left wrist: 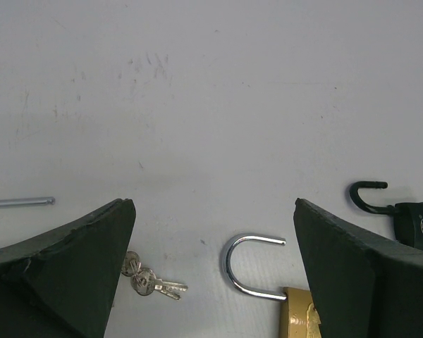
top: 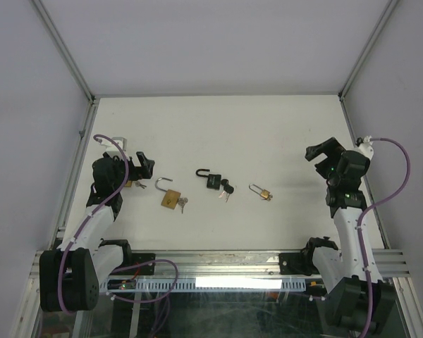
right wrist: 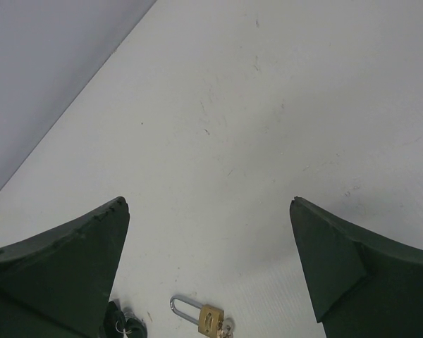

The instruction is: Unlock with the key

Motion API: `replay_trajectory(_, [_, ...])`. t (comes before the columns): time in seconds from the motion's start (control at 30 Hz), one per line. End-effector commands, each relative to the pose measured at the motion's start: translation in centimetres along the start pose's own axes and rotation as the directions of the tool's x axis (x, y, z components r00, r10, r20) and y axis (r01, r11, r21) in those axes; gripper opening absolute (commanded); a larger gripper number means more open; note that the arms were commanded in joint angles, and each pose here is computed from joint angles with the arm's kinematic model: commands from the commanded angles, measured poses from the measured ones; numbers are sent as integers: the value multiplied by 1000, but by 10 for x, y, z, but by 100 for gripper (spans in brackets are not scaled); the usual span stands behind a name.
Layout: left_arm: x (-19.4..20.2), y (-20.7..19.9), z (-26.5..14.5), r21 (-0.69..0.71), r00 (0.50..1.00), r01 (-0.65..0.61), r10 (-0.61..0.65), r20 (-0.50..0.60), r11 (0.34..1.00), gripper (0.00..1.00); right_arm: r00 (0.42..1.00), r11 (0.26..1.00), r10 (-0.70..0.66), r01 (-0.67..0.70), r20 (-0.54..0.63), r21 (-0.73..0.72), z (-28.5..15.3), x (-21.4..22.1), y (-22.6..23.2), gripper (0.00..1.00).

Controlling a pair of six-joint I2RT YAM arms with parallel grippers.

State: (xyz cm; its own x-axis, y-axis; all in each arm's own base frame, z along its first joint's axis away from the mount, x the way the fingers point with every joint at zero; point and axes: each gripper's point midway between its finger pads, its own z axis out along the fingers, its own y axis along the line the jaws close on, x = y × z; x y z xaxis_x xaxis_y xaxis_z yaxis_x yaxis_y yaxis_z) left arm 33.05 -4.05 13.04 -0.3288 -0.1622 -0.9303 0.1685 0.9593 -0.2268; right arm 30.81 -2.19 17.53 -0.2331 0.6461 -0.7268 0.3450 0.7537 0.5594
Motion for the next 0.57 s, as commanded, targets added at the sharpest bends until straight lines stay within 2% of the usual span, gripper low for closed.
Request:
replay_trajectory(0.0, [-18,-5,0,23,997,-45,44,70,999,99,995,999,-13,17,97,-41,-8,-30,15,100])
replay_trajectory(0.13, [-17,-6,1,29,996,-48,46,70,998,99,999,994,5,-10,49,113,-5,-28,-6,100])
replay_trajectory(0.3, [-17,-5,1,22,996,-49,48,71,999,99,992,995,31,-42,123,93,-8,-37,-5,100])
replay_trajectory(0.43, [-18,-4,1,18,996,-51,50,75,999,99,992,994,43,-54,116,100,-7,-34,-7,100])
replay_trajectory(0.53, [-17,-4,1,15,996,-53,51,74,999,99,986,998,24,-32,163,48,-11,-42,1,100])
